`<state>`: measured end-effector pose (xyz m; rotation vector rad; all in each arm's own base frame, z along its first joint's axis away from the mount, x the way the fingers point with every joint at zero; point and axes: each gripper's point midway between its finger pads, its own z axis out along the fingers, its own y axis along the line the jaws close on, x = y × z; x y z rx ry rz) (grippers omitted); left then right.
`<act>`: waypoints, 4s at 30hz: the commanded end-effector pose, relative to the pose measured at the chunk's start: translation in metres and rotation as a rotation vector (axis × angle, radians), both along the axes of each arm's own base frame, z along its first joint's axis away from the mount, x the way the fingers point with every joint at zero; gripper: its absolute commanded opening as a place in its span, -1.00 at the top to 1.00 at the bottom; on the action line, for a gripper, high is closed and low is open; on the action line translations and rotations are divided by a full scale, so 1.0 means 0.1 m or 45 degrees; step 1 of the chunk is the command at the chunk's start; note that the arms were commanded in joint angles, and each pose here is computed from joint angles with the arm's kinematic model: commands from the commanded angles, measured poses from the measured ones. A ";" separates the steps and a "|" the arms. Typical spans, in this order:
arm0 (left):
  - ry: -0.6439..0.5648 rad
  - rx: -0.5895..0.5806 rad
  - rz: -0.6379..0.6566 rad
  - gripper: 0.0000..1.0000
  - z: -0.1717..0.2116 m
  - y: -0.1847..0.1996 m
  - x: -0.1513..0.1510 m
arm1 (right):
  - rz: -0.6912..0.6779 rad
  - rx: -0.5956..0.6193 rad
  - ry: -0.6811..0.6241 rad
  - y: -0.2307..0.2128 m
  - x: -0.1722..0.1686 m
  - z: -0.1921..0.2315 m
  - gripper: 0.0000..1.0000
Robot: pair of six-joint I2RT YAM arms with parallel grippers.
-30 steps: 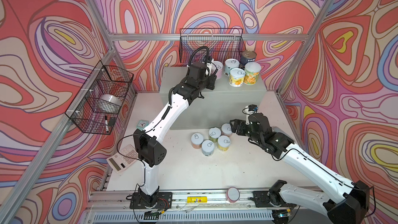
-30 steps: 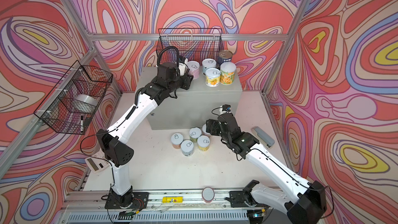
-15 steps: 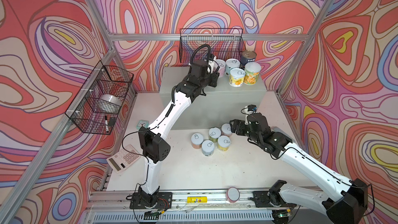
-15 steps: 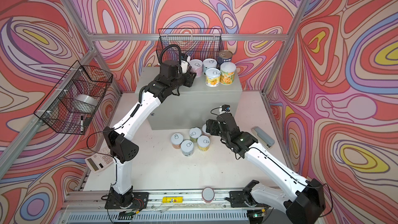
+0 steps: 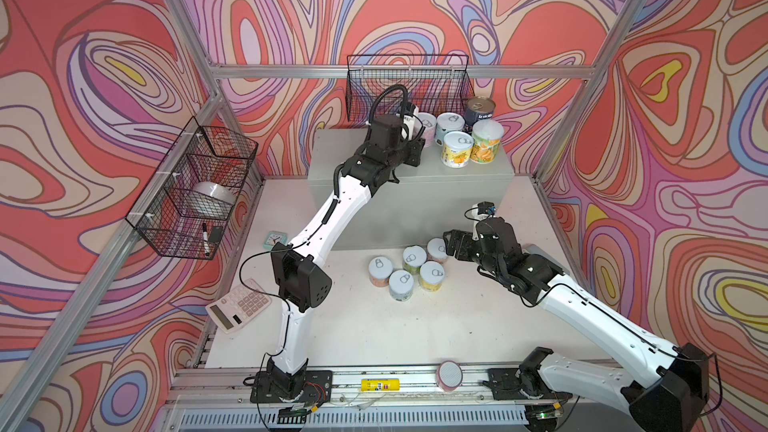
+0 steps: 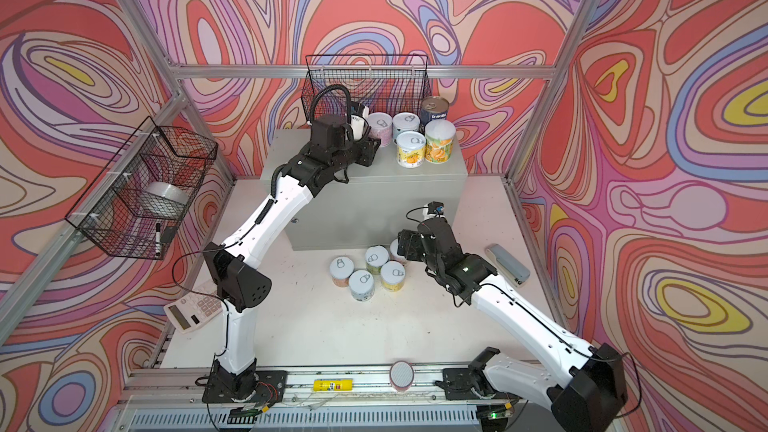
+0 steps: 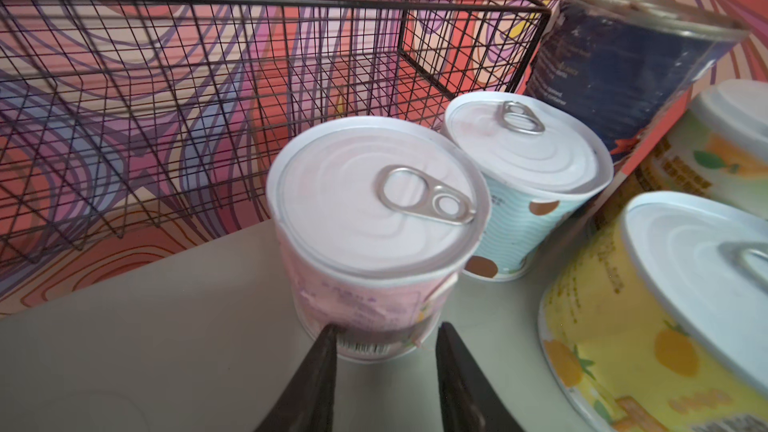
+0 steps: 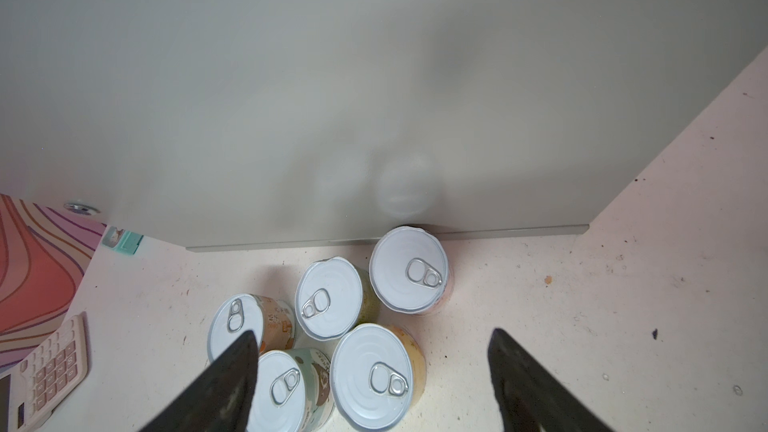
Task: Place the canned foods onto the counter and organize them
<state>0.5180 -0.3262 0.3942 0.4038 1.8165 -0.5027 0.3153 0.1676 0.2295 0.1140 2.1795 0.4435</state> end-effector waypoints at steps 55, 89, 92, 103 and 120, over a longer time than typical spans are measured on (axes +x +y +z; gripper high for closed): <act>0.293 0.049 0.010 -1.00 -1.99 0.97 -2.72 | 0.038 0.033 0.289 -0.01 -0.40 -1.18 -0.87; 0.341 0.076 -0.008 -0.94 -2.94 0.59 -2.82 | 0.177 -0.123 0.069 0.38 -0.89 -1.18 -0.81; 0.347 0.094 -0.011 -0.95 -2.99 0.58 -2.82 | 0.163 -0.113 0.060 0.35 -0.89 -1.19 -0.82; 0.402 0.141 0.012 -0.89 -3.25 0.48 -2.75 | 0.137 -0.133 0.096 0.31 -0.91 -1.36 -0.82; 0.422 0.033 0.171 -0.81 -3.53 0.21 -2.41 | 0.078 -0.133 0.088 0.14 -0.95 -1.37 -0.81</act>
